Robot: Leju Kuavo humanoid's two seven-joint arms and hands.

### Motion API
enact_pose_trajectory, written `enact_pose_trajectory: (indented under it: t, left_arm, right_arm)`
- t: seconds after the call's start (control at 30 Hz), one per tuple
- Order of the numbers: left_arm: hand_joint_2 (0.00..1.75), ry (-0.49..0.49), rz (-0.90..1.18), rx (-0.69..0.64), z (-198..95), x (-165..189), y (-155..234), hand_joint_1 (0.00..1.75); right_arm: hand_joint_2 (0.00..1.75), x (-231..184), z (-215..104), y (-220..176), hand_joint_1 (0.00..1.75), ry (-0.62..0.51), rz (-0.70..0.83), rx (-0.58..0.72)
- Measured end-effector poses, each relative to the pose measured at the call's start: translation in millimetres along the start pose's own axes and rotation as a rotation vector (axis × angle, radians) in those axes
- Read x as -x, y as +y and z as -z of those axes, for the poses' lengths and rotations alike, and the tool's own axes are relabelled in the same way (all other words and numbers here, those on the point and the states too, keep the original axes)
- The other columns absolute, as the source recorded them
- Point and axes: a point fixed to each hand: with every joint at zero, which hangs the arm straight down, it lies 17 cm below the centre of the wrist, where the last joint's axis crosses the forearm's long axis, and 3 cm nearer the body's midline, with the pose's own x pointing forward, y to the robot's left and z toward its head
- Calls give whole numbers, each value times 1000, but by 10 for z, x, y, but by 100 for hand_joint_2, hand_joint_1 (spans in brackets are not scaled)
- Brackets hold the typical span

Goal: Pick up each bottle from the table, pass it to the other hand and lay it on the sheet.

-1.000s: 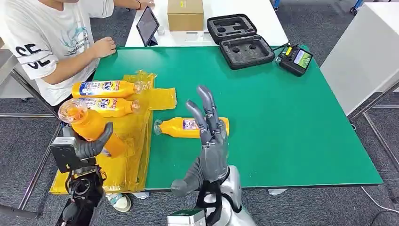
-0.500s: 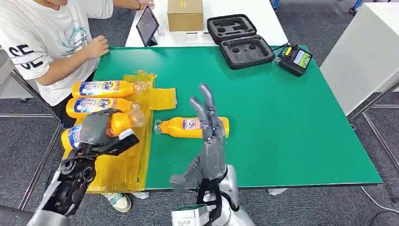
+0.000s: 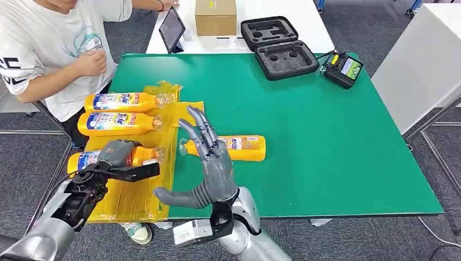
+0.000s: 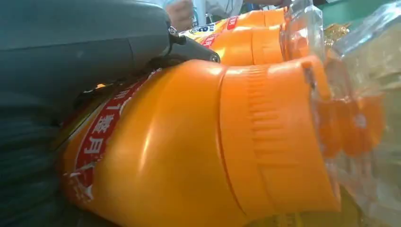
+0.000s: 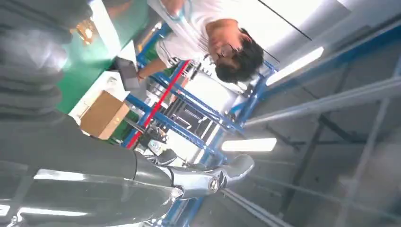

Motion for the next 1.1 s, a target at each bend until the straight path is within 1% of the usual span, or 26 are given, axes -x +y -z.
enact_pose_trajectory:
  t: [0.13, 0.17, 0.2, 0.23, 0.27, 0.3, 0.33, 0.37, 0.47, 0.63, 0.77, 0.8, 0.9, 1.0, 1.1]
  left_arm:
    - [175, 0, 0, 7, 9, 12, -6, 171]
    - [175, 4, -1, 18, 19, 33, -23, 175]
    - [175, 14, -5, 59, 36, 69, -79, 169]
    - [175, 18, -9, 68, 34, 82, -102, 169]
    - [175, 19, -13, 71, 34, 86, -109, 141]
    - [175, 19, -21, 78, 33, 88, -121, 122]
    - [175, 18, -30, 86, 36, 86, -128, 21]
    - [175, 16, -40, 94, 38, 84, -134, 0]
    - [175, 2, -82, 128, 33, 56, -182, 0]
    - [175, -71, -235, 181, 21, -110, -211, 0]
    - [175, -79, -256, 182, 24, -121, -196, 0]
    - [0, -79, -256, 182, 24, -120, -196, 0]
    - [0, -93, -309, 194, 15, -160, -200, 0]
    - [0, -122, -477, 212, -11, -258, -166, 0]
    - [0, -138, -698, 192, -28, -318, -54, 0]
  right_arm:
    - [175, 15, -13, 24, 0, 4, 0, -7]
    - [175, 29, -31, 59, 0, 7, 1, -18]
    - [175, 77, -75, 106, 0, 24, 0, -38]
    - [175, 88, -94, 117, 0, 25, -2, -45]
    - [175, 99, -107, 122, 0, 27, -3, -48]
    - [175, 106, -115, 127, 0, 28, -5, -51]
    - [175, 116, -125, 131, 0, 30, -6, -54]
    - [175, 123, -134, 134, 0, 31, -7, -57]
    - [175, 146, -156, 151, 0, 38, -8, -64]
    - [175, 192, -189, 178, 0, 56, -13, -76]
    - [175, 209, -207, 191, 0, 61, -14, -81]
    - [175, 211, -209, 193, 0, 61, -14, -82]
    - [175, 234, -223, 202, 0, 70, -21, -89]
    - [175, 317, -256, 205, 0, 88, -57, -109]
    - [175, 430, -282, 143, 0, 99, -102, -115]
